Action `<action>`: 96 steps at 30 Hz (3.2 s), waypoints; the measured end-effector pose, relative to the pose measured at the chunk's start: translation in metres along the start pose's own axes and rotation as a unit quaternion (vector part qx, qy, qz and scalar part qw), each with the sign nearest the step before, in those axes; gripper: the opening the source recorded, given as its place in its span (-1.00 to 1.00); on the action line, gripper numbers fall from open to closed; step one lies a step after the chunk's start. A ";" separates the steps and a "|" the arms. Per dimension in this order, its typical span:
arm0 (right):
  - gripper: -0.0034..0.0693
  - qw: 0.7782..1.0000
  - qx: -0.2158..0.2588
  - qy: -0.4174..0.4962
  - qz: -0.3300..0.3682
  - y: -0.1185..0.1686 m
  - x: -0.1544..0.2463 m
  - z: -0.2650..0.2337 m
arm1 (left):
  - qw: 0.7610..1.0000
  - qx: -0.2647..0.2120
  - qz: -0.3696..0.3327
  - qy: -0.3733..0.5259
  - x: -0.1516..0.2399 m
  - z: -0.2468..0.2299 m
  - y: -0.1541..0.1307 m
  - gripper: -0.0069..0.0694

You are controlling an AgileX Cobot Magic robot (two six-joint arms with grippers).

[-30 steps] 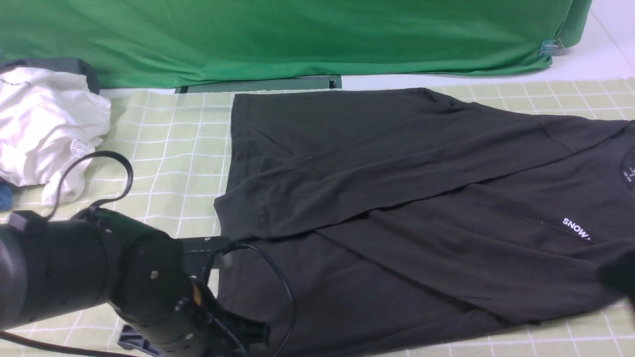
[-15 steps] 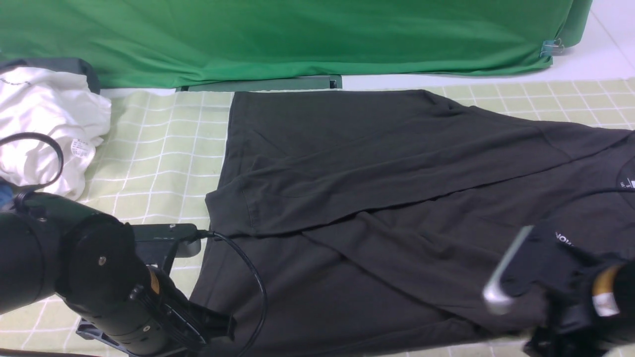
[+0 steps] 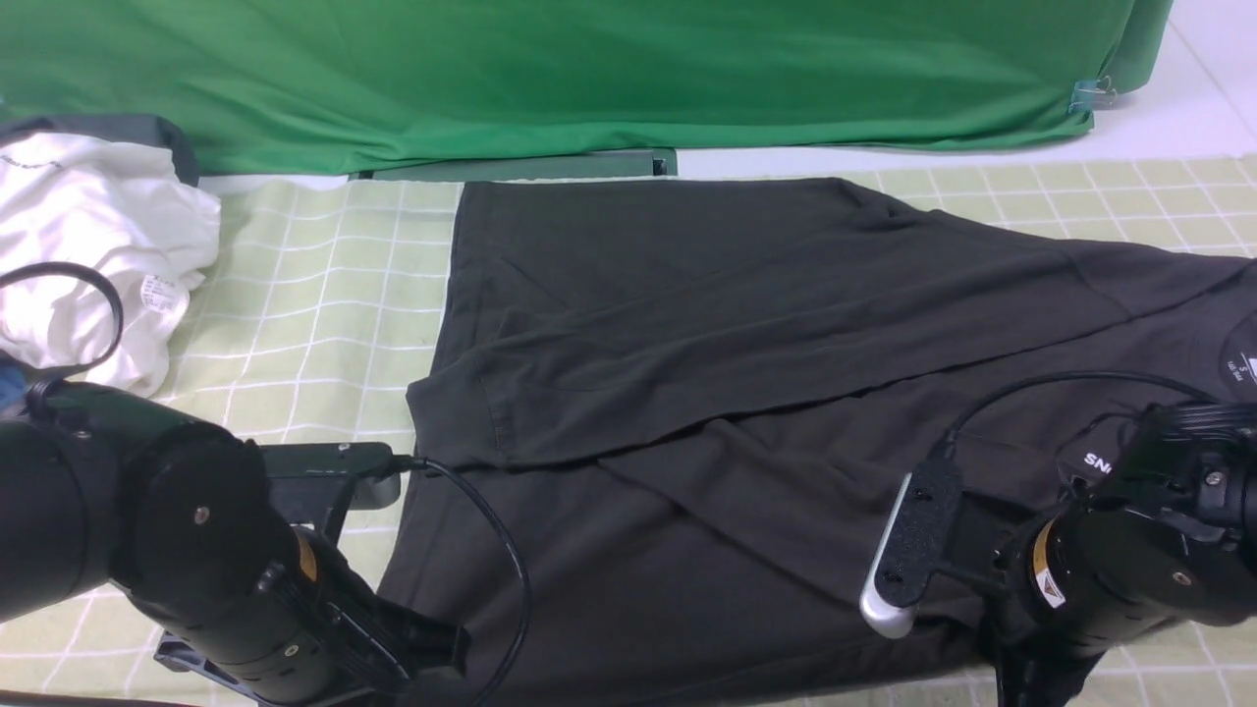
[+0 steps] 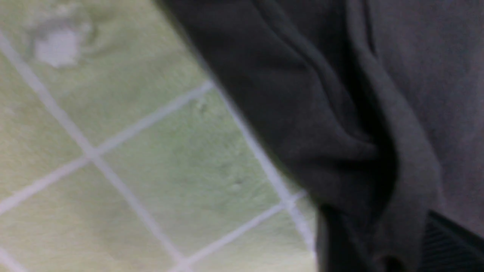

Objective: Fold a long-sleeved shirt over a green coffee tablecloth.
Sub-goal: 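Grasp the near edge of the shirt at its hem and shoulder corners, then fold the black garment in half by bringing its near edge over to the far edge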

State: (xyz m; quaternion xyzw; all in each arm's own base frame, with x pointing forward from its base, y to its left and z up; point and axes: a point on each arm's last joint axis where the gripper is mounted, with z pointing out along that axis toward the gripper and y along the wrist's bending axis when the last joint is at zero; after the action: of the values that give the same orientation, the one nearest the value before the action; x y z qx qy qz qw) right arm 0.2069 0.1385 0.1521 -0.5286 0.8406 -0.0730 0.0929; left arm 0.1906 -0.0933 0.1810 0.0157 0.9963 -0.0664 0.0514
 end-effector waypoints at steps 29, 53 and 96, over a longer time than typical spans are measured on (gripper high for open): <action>-0.78 0.998 -0.023 0.052 0.028 0.067 0.031 -0.096 | 0.990 0.143 -0.018 -0.004 0.090 -0.081 0.006 -0.74; -0.78 0.985 0.051 -0.043 0.162 -0.035 0.004 -0.084 | 0.982 0.099 -0.046 -0.157 -0.086 -0.084 -0.019 -0.74; -0.68 0.973 0.110 -0.083 0.185 -0.195 -0.089 0.017 | 0.955 0.067 -0.161 -0.241 -0.227 0.025 0.040 -0.74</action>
State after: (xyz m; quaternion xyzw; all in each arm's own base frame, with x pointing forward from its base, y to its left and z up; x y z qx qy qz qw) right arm 0.4193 0.1342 0.1855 -0.3544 0.9001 -0.1024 0.2317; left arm 0.4199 -0.0631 0.1749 -0.1575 0.9371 -0.1425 0.2771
